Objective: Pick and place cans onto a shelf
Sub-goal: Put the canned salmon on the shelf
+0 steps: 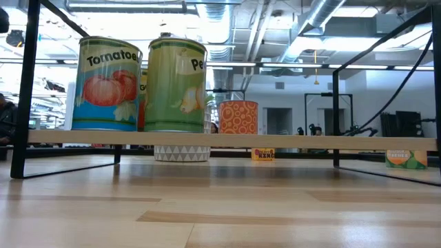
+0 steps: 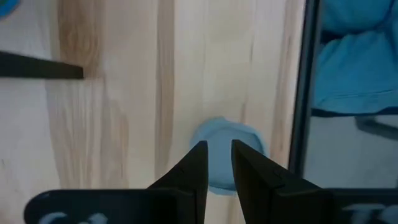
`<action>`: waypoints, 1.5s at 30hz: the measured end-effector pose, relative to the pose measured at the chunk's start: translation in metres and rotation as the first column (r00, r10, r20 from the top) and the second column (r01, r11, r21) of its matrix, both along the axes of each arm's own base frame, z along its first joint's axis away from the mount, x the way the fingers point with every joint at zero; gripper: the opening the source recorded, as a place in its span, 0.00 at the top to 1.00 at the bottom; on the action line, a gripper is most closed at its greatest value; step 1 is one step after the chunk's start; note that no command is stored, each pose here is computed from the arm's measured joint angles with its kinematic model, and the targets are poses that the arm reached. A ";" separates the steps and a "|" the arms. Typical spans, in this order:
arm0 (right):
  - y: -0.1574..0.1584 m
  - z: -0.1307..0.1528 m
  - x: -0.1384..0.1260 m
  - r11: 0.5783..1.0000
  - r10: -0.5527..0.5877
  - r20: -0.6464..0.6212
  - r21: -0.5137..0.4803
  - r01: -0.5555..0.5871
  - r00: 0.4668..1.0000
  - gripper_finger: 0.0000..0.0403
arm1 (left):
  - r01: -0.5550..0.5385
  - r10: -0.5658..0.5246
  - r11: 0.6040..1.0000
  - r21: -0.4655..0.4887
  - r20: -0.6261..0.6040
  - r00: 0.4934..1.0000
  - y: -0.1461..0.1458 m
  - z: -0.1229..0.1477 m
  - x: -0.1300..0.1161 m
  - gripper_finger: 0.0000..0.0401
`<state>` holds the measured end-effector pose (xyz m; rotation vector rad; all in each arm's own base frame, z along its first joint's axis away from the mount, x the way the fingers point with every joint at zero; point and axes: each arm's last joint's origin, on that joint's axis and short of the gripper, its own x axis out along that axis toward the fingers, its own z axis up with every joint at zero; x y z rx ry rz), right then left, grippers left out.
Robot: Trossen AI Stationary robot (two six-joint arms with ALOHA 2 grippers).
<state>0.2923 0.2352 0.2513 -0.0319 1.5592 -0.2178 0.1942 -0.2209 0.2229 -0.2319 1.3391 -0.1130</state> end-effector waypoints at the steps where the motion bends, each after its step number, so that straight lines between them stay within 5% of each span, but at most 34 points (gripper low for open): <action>1: -0.001 0.000 0.000 1.000 0.003 0.010 -0.013 -0.003 1.000 0.85 | -0.012 0.012 1.000 0.006 -0.010 1.000 -0.001 -0.003 0.001 0.85; 14: -0.016 0.000 0.012 0.995 0.070 0.030 -0.077 -0.068 0.997 0.85 | -0.060 0.075 0.996 0.068 -0.246 0.966 -0.022 -0.053 -0.002 0.75; 22: -0.024 0.000 0.018 0.996 0.053 0.028 -0.077 -0.051 0.998 0.85 | -0.095 0.115 0.991 0.090 -0.250 0.961 -0.027 -0.059 -0.005 0.74; 30: -0.025 0.000 0.018 0.996 0.051 0.028 -0.077 -0.049 0.998 0.85 | -0.096 0.118 0.990 0.103 -0.229 0.966 -0.027 -0.059 -0.004 0.91; 40: -0.024 0.000 0.017 0.994 0.084 0.019 -0.078 -0.083 0.996 0.85 | -0.017 0.028 0.998 0.062 -0.174 0.984 -0.028 -0.056 0.006 1.00; 45: -0.024 0.000 0.016 0.994 0.081 0.014 -0.081 -0.080 0.997 0.85 | 0.182 -0.186 0.976 0.119 0.015 0.983 -0.031 -0.040 0.026 1.00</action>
